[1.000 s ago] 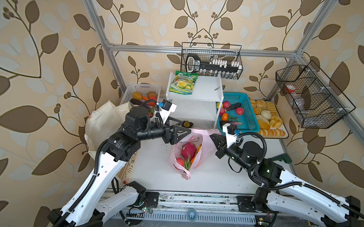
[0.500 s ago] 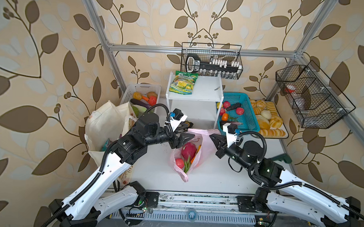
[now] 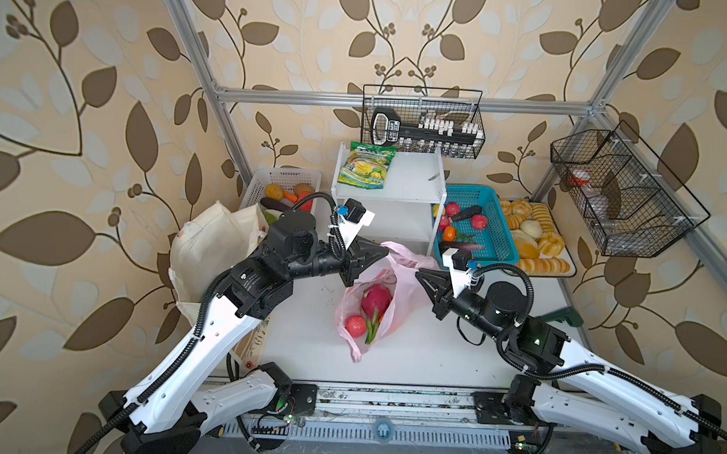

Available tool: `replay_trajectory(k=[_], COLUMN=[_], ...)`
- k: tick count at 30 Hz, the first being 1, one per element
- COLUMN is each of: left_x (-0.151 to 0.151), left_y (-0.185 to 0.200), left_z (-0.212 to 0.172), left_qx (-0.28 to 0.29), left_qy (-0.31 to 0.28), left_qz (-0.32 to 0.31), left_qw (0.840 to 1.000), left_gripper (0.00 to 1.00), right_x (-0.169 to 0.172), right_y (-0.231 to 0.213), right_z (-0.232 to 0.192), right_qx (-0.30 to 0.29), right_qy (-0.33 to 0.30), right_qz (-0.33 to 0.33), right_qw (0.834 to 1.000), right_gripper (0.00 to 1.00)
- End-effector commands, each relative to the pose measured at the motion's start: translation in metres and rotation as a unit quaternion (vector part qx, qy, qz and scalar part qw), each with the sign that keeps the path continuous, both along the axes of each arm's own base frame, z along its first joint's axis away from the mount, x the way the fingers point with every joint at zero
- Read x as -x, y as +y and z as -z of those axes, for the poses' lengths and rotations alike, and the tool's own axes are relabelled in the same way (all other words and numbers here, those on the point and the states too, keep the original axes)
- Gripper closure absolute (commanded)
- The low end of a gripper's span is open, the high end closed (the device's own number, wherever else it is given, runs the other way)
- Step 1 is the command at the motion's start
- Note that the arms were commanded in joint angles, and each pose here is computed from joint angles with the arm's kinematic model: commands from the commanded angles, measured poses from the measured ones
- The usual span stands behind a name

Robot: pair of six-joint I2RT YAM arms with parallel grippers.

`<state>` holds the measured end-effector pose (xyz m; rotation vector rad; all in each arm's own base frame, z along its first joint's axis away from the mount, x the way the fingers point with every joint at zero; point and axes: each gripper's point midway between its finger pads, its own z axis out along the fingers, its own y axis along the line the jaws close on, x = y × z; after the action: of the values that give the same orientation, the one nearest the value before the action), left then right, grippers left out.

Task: Place the mixed food into the grocery bags and tie them
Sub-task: 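Lift both pink bag handles upward with the left and right grippers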

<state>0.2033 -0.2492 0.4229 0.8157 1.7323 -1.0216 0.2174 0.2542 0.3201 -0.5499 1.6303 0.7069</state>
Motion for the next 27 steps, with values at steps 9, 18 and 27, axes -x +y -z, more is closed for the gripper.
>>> replay_trajectory(k=[9,18,27], left_x=[0.025,0.019,0.006], left_y=[-0.008,-0.007,-0.010], left_z=[-0.040,-0.041,-0.048], left_qx=[0.021,0.020,0.062], left_qy=[0.121,0.114,0.114], left_qz=[0.049,0.032,0.010], left_qw=[0.991,0.993,0.991], left_gripper=[1.00,1.00,1.00], right_x=[0.037,0.027,-0.020], right_y=[0.014,0.061,0.060], right_z=[-0.080,-0.083,-0.059], right_qx=[0.105,0.083,0.024], right_qy=[-0.205,-0.167,-0.073], right_qz=[-0.097,-0.176,0.014], right_qw=[0.968,0.967,0.997], right_gripper=[0.27,0.17,0.20])
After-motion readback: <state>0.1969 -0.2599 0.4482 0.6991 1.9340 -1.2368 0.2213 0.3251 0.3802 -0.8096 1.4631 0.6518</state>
